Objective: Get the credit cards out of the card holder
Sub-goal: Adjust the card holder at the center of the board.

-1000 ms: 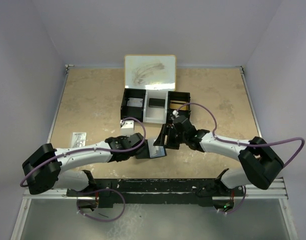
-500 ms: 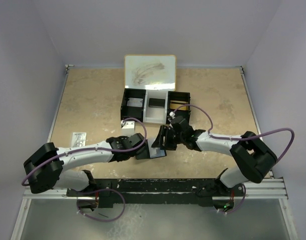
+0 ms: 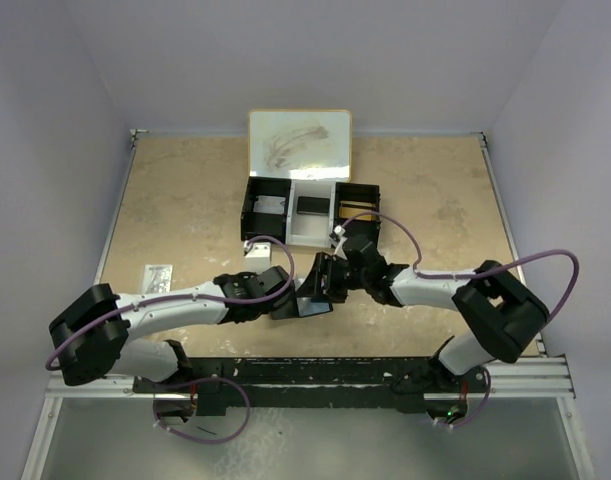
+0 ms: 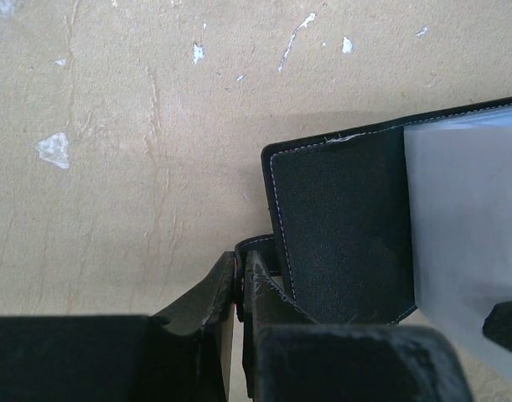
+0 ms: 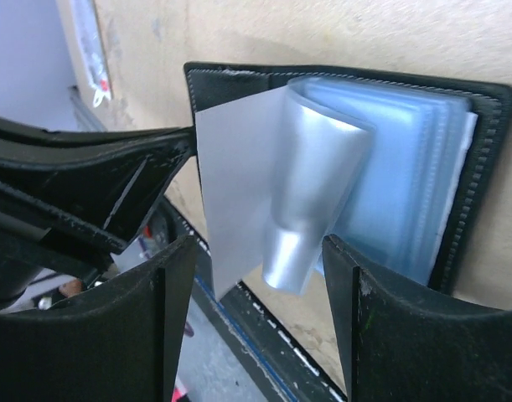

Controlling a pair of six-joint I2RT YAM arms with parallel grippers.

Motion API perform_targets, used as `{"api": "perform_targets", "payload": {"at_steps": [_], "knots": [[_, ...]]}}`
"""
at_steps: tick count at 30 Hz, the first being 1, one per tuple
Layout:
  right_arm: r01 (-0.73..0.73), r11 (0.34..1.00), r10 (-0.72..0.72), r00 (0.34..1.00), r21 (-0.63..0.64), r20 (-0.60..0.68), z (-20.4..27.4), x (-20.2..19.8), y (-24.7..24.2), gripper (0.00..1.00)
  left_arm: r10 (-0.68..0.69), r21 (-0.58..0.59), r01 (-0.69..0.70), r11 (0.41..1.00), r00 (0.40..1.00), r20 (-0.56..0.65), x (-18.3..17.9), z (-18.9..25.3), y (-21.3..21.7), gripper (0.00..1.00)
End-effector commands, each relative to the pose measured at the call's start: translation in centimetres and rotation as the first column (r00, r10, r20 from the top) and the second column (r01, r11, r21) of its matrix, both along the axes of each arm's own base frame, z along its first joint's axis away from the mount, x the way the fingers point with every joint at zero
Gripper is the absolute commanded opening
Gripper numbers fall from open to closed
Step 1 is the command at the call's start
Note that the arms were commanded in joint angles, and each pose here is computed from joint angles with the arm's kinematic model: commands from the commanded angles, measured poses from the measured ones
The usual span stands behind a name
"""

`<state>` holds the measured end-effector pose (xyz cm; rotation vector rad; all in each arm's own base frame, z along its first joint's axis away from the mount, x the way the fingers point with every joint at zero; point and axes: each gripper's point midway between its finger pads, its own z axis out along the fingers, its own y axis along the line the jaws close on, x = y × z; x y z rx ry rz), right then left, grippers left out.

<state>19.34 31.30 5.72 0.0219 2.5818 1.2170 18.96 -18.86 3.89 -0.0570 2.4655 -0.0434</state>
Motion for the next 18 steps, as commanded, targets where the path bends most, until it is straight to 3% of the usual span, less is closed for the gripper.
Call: {"api": "perform_targets", "payload": {"at_steps": [1,18], "knots": [[-0.095,0.976,0.091,0.995,0.195,0.030,2.8,-0.4,2.9,0.65,-0.009,-0.016,0.009,1.000,1.000,0.010,0.4,-0.1,-0.6,0.00],[-0.154,0.979,0.149,0.988,0.132,0.050,2.1,0.8,5.4,0.67,0.038,-0.077,-0.035,0.996,0.998,0.041,0.5,0.0,-0.4,0.00]]}}
